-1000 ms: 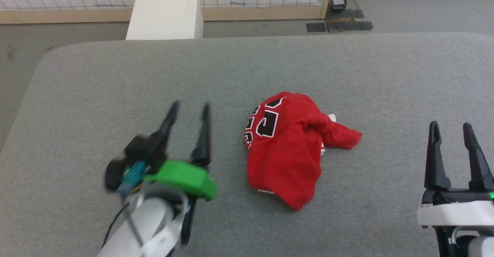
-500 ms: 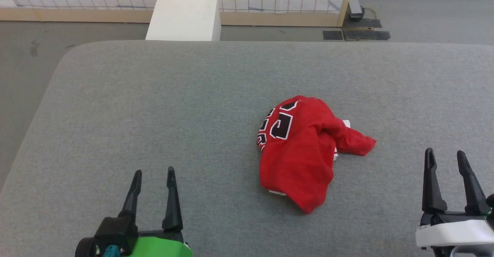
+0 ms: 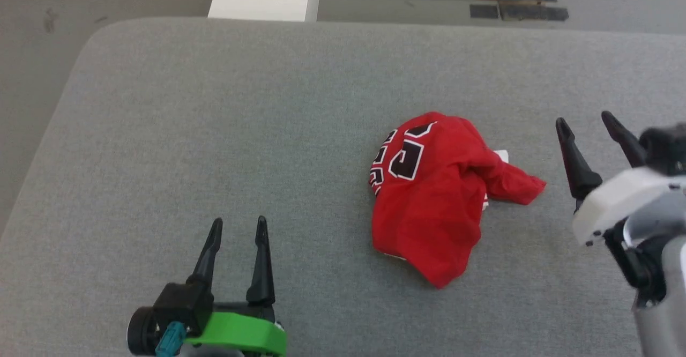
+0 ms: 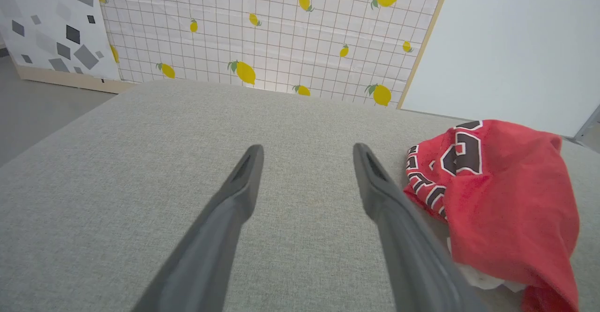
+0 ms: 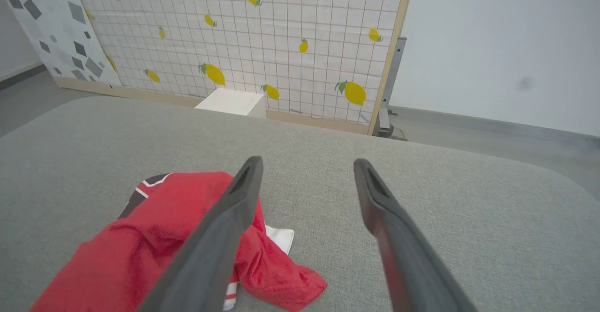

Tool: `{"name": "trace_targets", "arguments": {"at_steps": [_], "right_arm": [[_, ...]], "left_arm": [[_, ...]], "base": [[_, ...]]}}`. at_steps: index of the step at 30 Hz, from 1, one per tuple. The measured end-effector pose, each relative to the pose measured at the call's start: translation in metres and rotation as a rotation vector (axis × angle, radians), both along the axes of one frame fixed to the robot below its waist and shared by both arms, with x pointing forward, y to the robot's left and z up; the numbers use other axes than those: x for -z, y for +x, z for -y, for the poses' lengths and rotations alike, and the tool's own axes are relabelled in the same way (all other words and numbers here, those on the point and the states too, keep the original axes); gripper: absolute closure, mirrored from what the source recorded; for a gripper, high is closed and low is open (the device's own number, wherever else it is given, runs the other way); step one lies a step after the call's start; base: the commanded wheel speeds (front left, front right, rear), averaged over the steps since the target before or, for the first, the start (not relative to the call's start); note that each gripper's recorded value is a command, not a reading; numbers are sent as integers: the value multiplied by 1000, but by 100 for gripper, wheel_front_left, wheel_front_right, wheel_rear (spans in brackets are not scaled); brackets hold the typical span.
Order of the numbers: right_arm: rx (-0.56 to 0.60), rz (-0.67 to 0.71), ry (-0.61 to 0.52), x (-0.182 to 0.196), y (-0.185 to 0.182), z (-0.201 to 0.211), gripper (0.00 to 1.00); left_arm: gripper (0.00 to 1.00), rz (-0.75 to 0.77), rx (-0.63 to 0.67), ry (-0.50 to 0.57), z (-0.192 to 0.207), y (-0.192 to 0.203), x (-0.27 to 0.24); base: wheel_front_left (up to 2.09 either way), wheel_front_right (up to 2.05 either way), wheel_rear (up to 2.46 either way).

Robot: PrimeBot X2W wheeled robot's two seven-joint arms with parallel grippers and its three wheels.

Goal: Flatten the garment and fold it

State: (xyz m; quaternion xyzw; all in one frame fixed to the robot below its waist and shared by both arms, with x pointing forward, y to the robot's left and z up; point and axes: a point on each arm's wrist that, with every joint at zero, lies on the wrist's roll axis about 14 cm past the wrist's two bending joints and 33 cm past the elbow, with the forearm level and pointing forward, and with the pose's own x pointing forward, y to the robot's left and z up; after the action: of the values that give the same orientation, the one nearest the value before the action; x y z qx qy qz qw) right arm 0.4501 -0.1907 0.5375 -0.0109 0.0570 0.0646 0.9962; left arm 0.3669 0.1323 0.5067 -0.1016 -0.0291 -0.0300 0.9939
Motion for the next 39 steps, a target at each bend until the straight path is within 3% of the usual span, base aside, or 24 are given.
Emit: {"name": "trace_targets", "arguments": {"at_steps": [8,19,20,21,22,26,29,34,39], "right_arm": [[-162,-389,-156,72,16,-11,0],[-277,-630,-203,152,21,-31,0],[-275,-645,-192,159,22,-32,38],[-275,-646,-183,162,25,-34,65],[-276,-640,-180,164,28,-36,100],[-240,-582,-130,160,41,-34,100],[-121,-501,-119,133,50,8,100],[21,-372,-194,71,52,72,100],[93,-229,-275,-1,44,103,100]], "left_arm": [[0,-55,8,-17,2,13,21],[0,-107,-22,-10,-11,21,40],[0,-115,-26,-8,-12,21,42],[0,-121,-29,-7,-13,21,44],[0,-126,-32,-6,-14,21,46],[0,-137,-39,-4,-17,22,50],[0,-113,-39,-9,-17,18,41],[0,-80,-33,-31,-13,6,28],[0,-43,-20,-50,-8,-7,14]], "base": [[0,0,0],[0,0,0],[0,0,0],[0,0,0],[0,0,0],[0,0,0],[0,0,0],[0,0,0],[0,0,0]]}}
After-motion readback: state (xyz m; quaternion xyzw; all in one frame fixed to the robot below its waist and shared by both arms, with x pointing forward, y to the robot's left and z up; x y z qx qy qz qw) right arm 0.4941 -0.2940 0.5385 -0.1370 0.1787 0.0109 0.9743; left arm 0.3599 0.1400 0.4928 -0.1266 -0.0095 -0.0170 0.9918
